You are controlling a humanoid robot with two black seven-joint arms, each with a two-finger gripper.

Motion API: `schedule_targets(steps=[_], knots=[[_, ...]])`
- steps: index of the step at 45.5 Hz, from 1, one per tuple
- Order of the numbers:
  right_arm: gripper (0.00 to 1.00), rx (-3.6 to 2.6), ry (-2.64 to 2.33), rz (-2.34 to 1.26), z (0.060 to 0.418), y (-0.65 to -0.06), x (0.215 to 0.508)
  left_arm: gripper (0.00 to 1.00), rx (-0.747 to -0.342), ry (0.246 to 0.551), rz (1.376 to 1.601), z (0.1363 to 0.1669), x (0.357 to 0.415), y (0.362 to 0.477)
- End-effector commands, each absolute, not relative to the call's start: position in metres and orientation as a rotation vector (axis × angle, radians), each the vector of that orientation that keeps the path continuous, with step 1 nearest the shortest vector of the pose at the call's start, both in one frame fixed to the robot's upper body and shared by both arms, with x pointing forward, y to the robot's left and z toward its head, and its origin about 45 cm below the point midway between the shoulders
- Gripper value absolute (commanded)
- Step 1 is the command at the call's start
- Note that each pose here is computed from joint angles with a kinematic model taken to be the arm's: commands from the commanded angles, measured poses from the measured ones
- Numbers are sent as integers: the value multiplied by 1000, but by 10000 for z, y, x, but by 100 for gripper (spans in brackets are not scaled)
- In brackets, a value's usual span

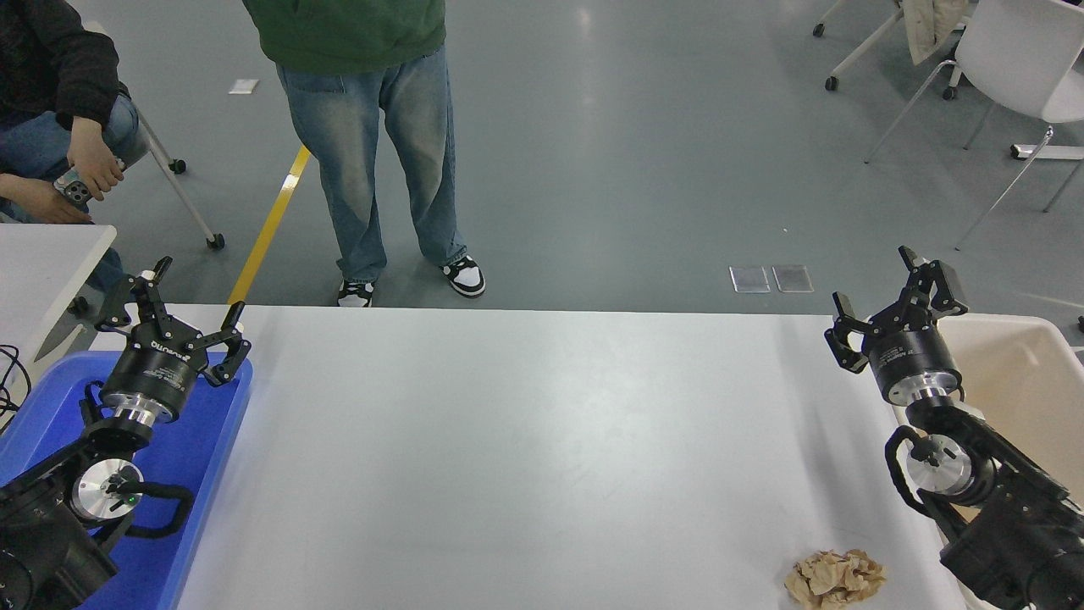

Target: Clean the table surface

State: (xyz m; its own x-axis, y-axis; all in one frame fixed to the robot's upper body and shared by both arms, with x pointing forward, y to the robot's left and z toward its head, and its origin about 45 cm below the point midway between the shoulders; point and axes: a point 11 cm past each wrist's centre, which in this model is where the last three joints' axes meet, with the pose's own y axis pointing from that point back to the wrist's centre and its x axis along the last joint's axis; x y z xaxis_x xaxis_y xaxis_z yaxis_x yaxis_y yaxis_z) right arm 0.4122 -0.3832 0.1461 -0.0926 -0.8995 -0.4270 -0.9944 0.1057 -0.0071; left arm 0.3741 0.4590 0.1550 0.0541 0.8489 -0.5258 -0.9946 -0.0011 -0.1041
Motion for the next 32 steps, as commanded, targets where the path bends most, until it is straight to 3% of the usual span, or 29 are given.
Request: schedule_targets(steps=[1,12,32], knots=[[100,-1866,2065,407,1461,-3829,4119,100,-514,355,1498,1550,3740,4592],[99,-1971,2023,398,1488,-3699,4123,100,-514,355,1498,1550,3740,4592],[99,-2410,1960,401,1929,-3695,3892,100,-514,355,1498,1550,3740,4592]])
